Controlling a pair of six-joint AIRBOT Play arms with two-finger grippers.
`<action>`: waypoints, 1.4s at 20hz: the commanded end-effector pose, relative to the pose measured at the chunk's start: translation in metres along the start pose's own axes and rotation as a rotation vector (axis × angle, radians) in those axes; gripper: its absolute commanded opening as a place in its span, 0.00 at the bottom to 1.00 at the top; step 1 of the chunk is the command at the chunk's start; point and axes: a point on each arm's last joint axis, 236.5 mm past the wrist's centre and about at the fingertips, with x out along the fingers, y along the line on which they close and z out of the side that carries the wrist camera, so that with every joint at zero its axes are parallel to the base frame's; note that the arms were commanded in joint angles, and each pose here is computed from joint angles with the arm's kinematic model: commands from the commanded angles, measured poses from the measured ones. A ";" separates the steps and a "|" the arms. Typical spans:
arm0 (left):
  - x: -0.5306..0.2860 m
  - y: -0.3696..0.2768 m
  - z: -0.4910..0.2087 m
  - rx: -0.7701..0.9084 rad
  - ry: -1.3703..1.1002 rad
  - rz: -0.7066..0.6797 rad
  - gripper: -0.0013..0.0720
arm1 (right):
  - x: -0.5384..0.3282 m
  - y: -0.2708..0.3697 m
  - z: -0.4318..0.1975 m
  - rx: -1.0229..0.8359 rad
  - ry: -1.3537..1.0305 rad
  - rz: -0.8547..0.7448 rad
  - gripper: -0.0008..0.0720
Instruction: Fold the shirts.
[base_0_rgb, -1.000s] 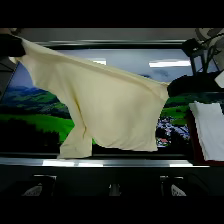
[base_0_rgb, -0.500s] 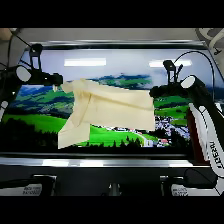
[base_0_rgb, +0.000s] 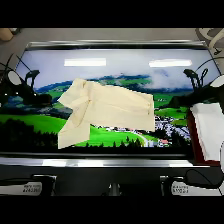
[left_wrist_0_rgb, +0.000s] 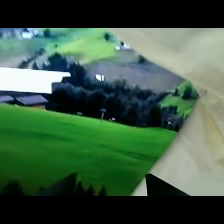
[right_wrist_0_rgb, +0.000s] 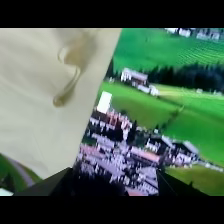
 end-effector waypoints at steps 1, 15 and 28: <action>0.042 -0.033 -0.053 -0.004 0.158 -0.183 0.77 | 0.011 0.004 -0.054 0.044 0.155 0.081 0.73; 0.092 -0.069 -0.052 0.038 0.123 -0.194 0.60 | 0.078 0.048 -0.095 0.102 0.153 0.264 0.85; 0.061 -0.089 -0.037 0.064 0.055 -0.240 0.06 | 0.120 0.093 -0.058 0.048 0.103 0.154 0.16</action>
